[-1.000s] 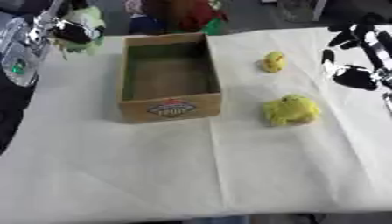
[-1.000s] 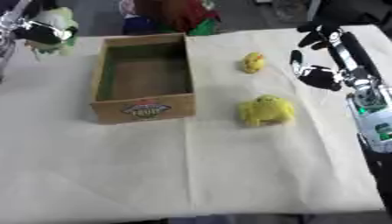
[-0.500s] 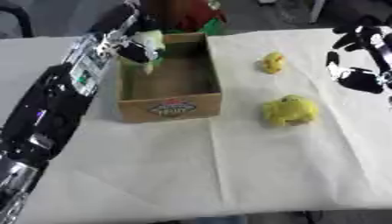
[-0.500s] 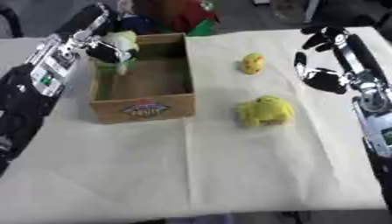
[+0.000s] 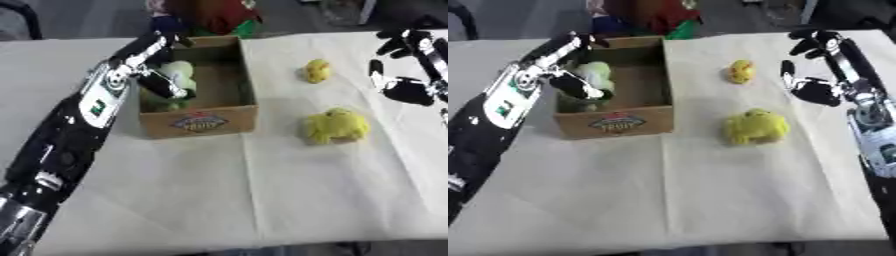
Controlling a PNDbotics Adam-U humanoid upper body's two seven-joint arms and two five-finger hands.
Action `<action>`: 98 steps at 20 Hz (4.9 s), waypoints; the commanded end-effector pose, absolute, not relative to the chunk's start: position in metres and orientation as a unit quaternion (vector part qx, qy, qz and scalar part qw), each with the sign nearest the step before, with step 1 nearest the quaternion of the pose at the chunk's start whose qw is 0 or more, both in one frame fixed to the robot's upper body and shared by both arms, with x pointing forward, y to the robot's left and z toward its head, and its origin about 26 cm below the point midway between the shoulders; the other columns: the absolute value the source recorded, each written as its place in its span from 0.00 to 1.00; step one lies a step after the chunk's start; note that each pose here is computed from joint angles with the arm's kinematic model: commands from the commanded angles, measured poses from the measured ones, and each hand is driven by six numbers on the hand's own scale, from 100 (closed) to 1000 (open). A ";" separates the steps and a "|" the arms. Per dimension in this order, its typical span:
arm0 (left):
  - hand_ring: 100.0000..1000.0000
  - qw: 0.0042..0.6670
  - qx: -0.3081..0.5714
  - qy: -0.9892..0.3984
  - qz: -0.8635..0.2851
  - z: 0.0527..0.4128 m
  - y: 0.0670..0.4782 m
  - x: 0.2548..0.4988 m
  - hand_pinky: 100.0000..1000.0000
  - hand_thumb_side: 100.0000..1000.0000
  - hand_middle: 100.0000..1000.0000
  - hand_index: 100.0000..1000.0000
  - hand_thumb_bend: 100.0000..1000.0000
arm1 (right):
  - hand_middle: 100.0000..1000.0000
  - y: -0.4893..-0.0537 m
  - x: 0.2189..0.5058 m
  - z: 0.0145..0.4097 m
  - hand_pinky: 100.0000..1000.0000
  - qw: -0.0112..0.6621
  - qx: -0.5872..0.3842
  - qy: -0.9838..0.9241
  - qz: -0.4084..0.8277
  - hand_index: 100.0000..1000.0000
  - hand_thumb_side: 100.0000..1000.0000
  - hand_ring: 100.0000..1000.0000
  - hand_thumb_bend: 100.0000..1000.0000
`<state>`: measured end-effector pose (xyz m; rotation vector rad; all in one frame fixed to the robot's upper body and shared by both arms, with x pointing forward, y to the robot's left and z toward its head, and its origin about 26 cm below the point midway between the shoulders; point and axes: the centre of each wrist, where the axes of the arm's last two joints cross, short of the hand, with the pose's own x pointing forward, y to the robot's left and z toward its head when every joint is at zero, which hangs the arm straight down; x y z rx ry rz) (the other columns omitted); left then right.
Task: Pick up objects on the table and place them in the box.
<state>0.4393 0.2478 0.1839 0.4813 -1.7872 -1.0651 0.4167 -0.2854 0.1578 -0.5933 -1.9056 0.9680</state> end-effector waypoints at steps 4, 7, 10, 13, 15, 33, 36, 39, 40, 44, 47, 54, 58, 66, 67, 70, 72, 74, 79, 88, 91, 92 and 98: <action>0.66 0.463 0.162 -0.812 -0.317 0.231 0.287 0.395 0.71 0.00 0.66 0.78 0.53 | 0.70 -0.325 0.418 0.174 0.77 0.435 -0.253 -0.719 0.480 0.85 0.06 0.80 0.20; 0.64 0.471 0.146 -0.823 -0.281 0.230 0.299 0.373 0.70 0.00 0.64 0.77 0.50 | 0.74 -0.337 0.417 0.172 0.79 0.438 -0.231 -0.680 0.540 0.87 0.08 0.82 0.26; 0.63 0.485 0.135 -0.825 -0.259 0.223 0.305 0.360 0.69 0.00 0.63 0.77 0.49 | 0.76 -0.338 0.418 0.166 0.80 0.442 -0.198 -0.643 0.593 0.88 0.08 0.83 0.30; 0.62 0.496 0.126 -0.824 -0.244 0.215 0.308 0.352 0.69 0.00 0.62 0.77 0.48 | 0.77 -0.331 0.420 0.157 0.81 0.438 -0.169 -0.616 0.633 0.88 0.08 0.83 0.31; 0.62 0.499 0.122 -0.825 -0.235 0.213 0.308 0.349 0.69 0.00 0.62 0.77 0.48 | 0.77 -0.322 0.422 0.152 0.81 0.433 -0.157 -0.604 0.650 0.88 0.09 0.83 0.32; 0.61 0.523 0.126 -0.820 -0.194 0.195 0.319 0.335 0.67 0.00 0.61 0.76 0.45 | 0.64 -0.321 0.436 0.107 0.68 0.453 -0.218 -0.552 0.666 0.79 0.29 0.65 0.31; 0.61 0.524 0.126 -0.820 -0.191 0.194 0.319 0.335 0.67 0.00 0.61 0.76 0.45 | 0.48 -0.324 0.437 0.112 0.59 0.446 -0.248 -0.579 0.637 0.67 0.26 0.47 0.23; 0.61 0.525 0.127 -0.820 -0.189 0.193 0.320 0.334 0.66 0.00 0.61 0.76 0.45 | 0.42 -0.320 0.438 0.132 0.57 0.417 -0.279 -0.625 0.598 0.63 0.22 0.43 0.18; 0.61 0.525 0.127 -0.820 -0.188 0.193 0.320 0.333 0.66 0.00 0.61 0.76 0.45 | 0.42 -0.317 0.439 0.143 0.57 0.403 -0.287 -0.641 0.587 0.63 0.22 0.43 0.18; 0.61 0.520 0.123 -0.825 -0.184 0.195 0.321 0.330 0.66 0.00 0.61 0.76 0.44 | 0.41 -0.296 0.444 0.191 0.58 0.345 -0.293 -0.694 0.560 0.63 0.19 0.43 0.19; 0.60 0.518 0.113 -0.828 -0.184 0.194 0.318 0.327 0.65 0.00 0.60 0.76 0.44 | 0.42 -0.274 0.451 0.221 0.58 0.312 -0.287 -0.716 0.555 0.64 0.20 0.44 0.22; 0.58 0.507 0.071 -0.836 -0.197 0.197 0.301 0.326 0.64 0.00 0.58 0.75 0.43 | 0.43 -0.211 0.477 0.220 0.59 0.301 -0.257 -0.718 0.573 0.66 0.19 0.46 0.20; 0.58 0.501 0.047 -0.840 -0.201 0.199 0.291 0.327 0.64 0.00 0.58 0.75 0.43 | 0.44 -0.172 0.486 0.201 0.58 0.308 -0.240 -0.718 0.576 0.66 0.17 0.46 0.19; 0.57 0.500 0.025 -0.841 -0.206 0.198 0.283 0.329 0.63 0.00 0.58 0.75 0.43 | 0.81 -0.123 0.488 0.171 0.72 0.302 -0.250 -0.713 0.582 0.91 0.03 0.80 0.35; 0.57 0.501 0.025 -0.840 -0.205 0.198 0.283 0.329 0.63 0.00 0.58 0.75 0.43 | 0.84 -0.120 0.487 0.170 0.74 0.294 -0.254 -0.712 0.585 0.92 0.01 0.83 0.34; 0.57 0.503 0.023 -0.839 -0.204 0.197 0.283 0.329 0.63 0.00 0.58 0.76 0.43 | 0.90 -0.117 0.486 0.173 0.78 0.272 -0.263 -0.717 0.585 0.95 0.00 0.89 0.32; 0.57 0.505 0.024 -0.838 -0.204 0.196 0.284 0.329 0.63 0.00 0.58 0.76 0.43 | 0.88 -0.121 0.486 0.179 0.78 0.263 -0.267 -0.727 0.576 0.95 0.00 0.88 0.31; 0.57 0.507 0.026 -0.837 -0.203 0.195 0.285 0.329 0.63 0.00 0.58 0.76 0.43 | 0.87 -0.132 0.487 0.189 0.77 0.261 -0.275 -0.736 0.560 0.94 0.00 0.87 0.23; 0.57 0.513 0.035 -0.834 -0.201 0.192 0.290 0.328 0.63 0.00 0.58 0.76 0.42 | 0.86 -0.176 0.492 0.217 0.78 0.278 -0.321 -0.738 0.524 0.93 0.00 0.86 0.33; 0.57 0.516 0.043 -0.832 -0.200 0.191 0.295 0.327 0.63 0.00 0.58 0.76 0.42 | 0.82 -0.270 0.499 0.199 0.75 0.407 -0.419 -0.676 0.449 0.91 0.00 0.84 0.34; 0.58 0.516 0.042 -0.832 -0.200 0.190 0.295 0.327 0.63 0.00 0.58 0.76 0.42 | 0.81 -0.285 0.500 0.179 0.75 0.455 -0.437 -0.647 0.428 0.90 0.00 0.83 0.34; 0.58 0.517 0.041 -0.831 -0.201 0.190 0.295 0.327 0.63 0.00 0.58 0.76 0.42 | 0.81 -0.289 0.500 0.172 0.75 0.469 -0.439 -0.639 0.423 0.90 0.00 0.83 0.35; 0.58 0.518 0.041 -0.831 -0.201 0.189 0.295 0.326 0.63 0.00 0.58 0.76 0.42 | 0.81 -0.301 0.498 0.145 0.75 0.516 -0.445 -0.599 0.421 0.89 0.03 0.83 0.35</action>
